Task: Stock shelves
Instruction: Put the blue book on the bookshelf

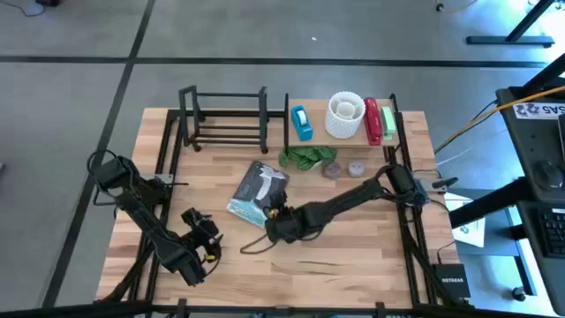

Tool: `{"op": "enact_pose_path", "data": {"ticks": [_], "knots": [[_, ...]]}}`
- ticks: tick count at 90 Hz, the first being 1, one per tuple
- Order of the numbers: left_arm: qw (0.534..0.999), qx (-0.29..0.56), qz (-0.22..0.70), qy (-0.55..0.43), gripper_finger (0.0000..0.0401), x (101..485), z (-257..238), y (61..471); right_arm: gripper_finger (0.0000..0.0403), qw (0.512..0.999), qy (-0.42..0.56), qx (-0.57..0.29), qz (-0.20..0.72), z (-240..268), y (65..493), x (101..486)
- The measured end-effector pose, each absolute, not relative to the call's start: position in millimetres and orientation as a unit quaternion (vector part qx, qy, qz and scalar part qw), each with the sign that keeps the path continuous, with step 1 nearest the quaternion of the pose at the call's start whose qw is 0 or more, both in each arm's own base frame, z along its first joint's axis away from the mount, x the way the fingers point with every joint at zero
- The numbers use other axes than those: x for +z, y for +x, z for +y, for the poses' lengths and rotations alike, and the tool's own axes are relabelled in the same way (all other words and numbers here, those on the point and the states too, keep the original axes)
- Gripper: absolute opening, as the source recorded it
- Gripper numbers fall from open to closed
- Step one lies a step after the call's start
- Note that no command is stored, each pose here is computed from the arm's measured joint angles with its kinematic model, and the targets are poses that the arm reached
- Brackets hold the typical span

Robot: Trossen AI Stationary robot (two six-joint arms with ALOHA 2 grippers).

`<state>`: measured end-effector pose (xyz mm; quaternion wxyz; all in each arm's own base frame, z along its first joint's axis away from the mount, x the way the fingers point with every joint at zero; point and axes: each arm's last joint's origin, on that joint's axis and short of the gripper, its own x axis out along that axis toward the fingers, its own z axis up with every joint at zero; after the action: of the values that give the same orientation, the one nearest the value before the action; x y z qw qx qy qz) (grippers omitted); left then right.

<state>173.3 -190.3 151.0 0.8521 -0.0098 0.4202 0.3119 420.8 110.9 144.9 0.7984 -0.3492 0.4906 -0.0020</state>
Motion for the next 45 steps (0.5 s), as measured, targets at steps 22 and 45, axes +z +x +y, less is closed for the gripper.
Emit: {"op": "enact_pose_path", "data": {"ticks": [22, 45], "knots": [[0.867, 0.303, 0.396, -0.002, 0.0351, 149.5, -189.9, 179.3, 0.0245, 0.793, -0.405, 0.072, 0.45, 91.1, 435.6, 127.3], [0.885, 0.264, 0.385, -0.011, 0.0351, 134.6, -188.2, 188.4, 0.0181, 0.797, -0.385, 0.097, 0.455, 86.9, 438.6, 115.7]]}}
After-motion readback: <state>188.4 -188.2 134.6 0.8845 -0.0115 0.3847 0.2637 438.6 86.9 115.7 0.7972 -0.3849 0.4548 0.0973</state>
